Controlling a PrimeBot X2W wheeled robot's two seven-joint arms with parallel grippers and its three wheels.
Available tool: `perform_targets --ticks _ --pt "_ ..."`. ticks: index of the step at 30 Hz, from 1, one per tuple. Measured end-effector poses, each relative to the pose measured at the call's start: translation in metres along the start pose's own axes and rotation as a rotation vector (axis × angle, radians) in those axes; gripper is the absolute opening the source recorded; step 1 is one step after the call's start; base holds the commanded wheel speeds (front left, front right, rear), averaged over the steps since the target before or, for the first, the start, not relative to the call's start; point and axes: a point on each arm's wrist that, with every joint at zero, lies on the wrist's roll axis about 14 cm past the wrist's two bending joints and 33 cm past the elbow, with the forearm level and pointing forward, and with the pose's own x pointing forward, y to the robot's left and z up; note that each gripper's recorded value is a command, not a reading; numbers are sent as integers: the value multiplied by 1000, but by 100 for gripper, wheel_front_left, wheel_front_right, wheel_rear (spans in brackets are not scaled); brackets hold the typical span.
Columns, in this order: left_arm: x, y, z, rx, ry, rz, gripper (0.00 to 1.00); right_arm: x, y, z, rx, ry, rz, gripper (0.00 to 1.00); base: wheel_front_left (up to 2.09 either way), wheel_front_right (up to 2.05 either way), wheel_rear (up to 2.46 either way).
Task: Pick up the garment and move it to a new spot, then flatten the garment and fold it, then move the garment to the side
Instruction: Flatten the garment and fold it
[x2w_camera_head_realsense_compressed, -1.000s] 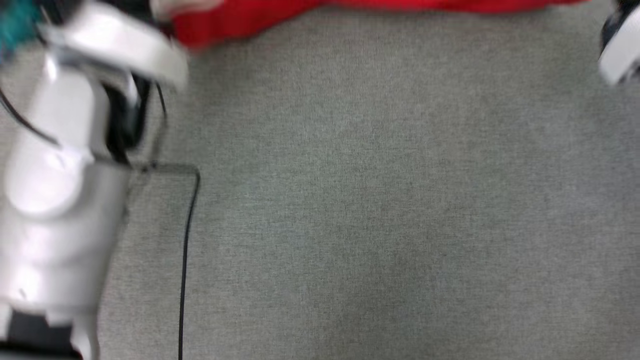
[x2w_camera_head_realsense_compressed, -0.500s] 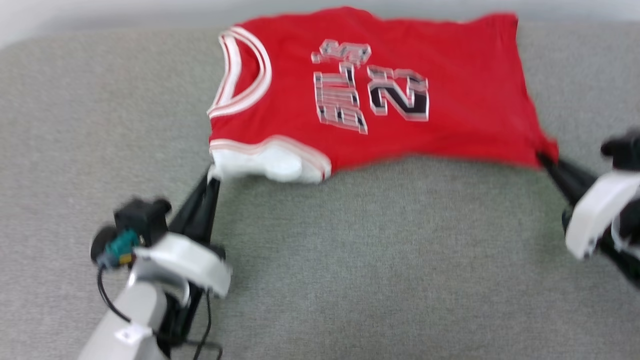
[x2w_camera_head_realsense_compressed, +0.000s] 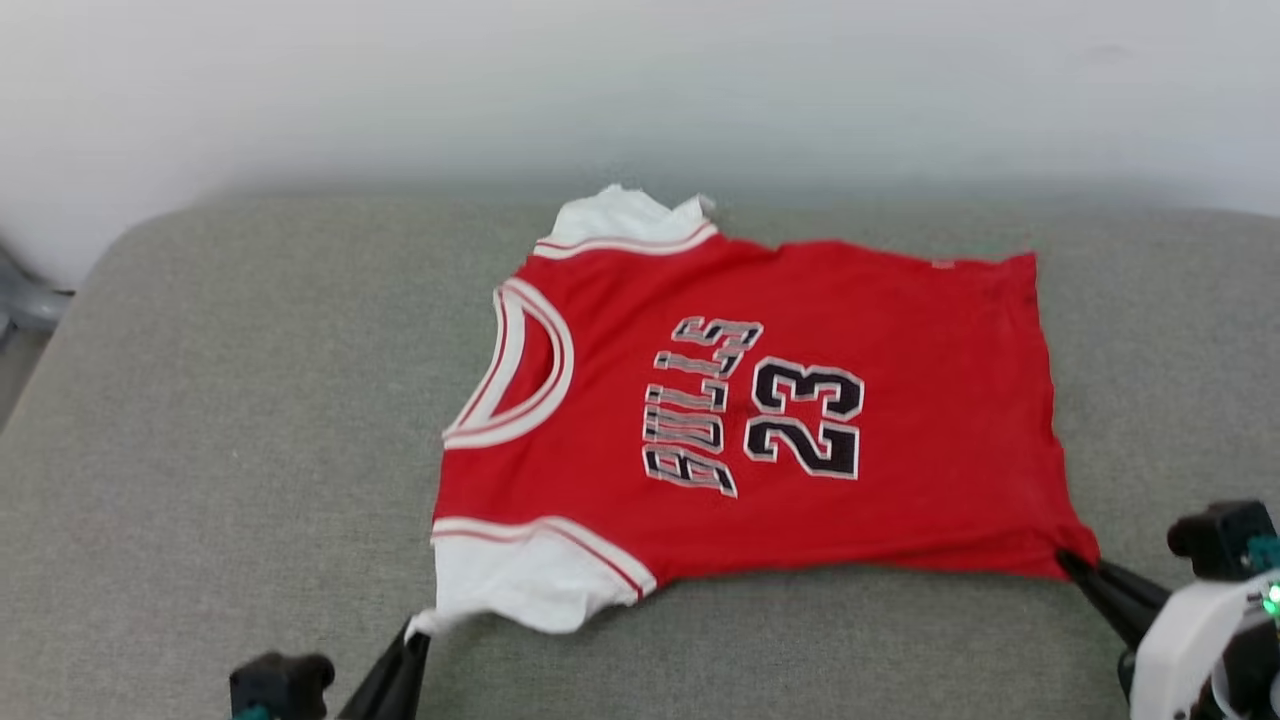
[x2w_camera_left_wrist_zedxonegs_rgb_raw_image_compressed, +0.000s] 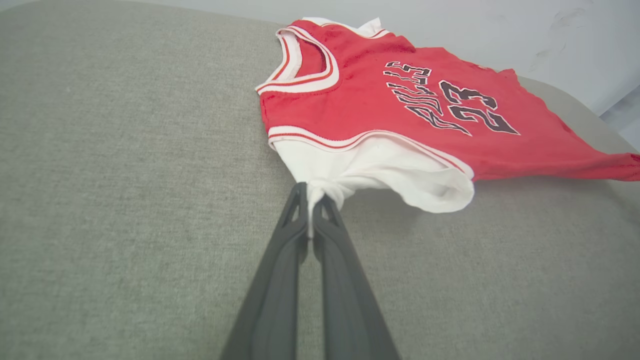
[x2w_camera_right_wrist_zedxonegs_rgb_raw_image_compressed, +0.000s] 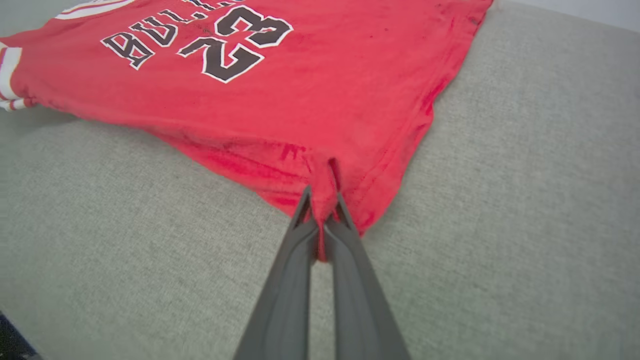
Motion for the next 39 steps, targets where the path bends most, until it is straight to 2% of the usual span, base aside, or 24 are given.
perform_targets --ticks 7,12,18,32,39 --pt "-47 -12 -36 -74 139 -16 0 -39 8 -29 49 39 -19 0 0 0 0" --pt "-65 -19 -51 -106 234 -46 0 -58 9 -48 76 88 -32 0 0 0 0" --pt "-66 -16 -47 -78 241 -53 0 -65 11 -55 83 116 -40 0 0 0 0" --pt "-12 -24 11 86 46 -130 0 -60 12 -32 104 51 -64 0 0 0 0" --pt "36 -29 43 169 -19 -183 0 -52 4 -23 123 37 -81 0 0 0 0"
